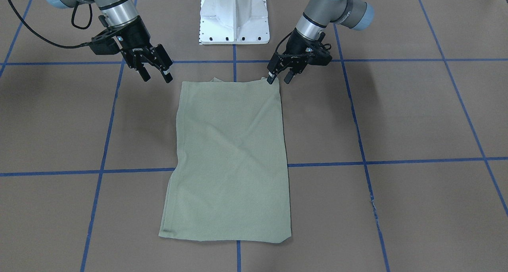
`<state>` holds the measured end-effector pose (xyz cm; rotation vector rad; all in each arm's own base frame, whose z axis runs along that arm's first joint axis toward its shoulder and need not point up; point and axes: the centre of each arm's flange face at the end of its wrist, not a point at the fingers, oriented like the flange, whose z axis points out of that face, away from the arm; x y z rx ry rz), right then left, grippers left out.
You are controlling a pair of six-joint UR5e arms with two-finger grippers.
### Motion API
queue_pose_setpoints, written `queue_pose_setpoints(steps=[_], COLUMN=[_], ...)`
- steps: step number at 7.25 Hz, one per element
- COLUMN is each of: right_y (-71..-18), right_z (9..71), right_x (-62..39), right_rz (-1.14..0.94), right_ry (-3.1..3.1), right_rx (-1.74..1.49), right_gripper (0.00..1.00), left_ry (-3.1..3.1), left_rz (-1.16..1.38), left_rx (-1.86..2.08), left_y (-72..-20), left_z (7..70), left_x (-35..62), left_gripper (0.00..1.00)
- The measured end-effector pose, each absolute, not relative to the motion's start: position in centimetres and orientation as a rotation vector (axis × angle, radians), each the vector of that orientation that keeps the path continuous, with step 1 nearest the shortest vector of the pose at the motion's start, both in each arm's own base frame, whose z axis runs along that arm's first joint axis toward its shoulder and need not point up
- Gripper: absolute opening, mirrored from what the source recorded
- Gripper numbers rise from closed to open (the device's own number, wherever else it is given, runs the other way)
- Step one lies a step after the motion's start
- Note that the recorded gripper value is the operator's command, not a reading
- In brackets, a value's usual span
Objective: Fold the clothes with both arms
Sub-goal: 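Move both grippers down beside the shirt's end nearest the robot, then lower both grippers onto the two corners of the shirt end nearest the robot and grasp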
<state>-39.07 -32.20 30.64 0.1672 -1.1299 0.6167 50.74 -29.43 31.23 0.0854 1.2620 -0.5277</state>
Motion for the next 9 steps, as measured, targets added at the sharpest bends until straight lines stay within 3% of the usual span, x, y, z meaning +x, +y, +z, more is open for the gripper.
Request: queue_pose_setpoints(steps=[6, 7, 8, 9], right_y=[-32.3, -32.3, -32.3, -32.4], right_z=[30.9, 30.9, 30.8, 30.8], right_x=[-39.2, -39.2, -39.2, -39.2], right_rz=[0.621, 0.622, 0.624, 0.625], right_ry=[-1.125, -1.125, -1.125, -1.126], right_rx=[0.17, 0.172, 0.175, 0.177], right_gripper=[1.0, 1.0, 1.0, 1.0], left_ry=[1.246, 1.244, 1.244, 1.245], left_rz=[-0.488, -0.487, -0.486, -0.485], left_rx=[0.064, 0.065, 0.065, 0.064], left_y=[-27.7, -27.7, -27.6, -27.6], left_z=[31.6, 31.7, 31.7, 31.7], left_x=[53.0, 53.1, 53.2, 53.2], left_gripper=[0.79, 0.72, 0.53, 0.44])
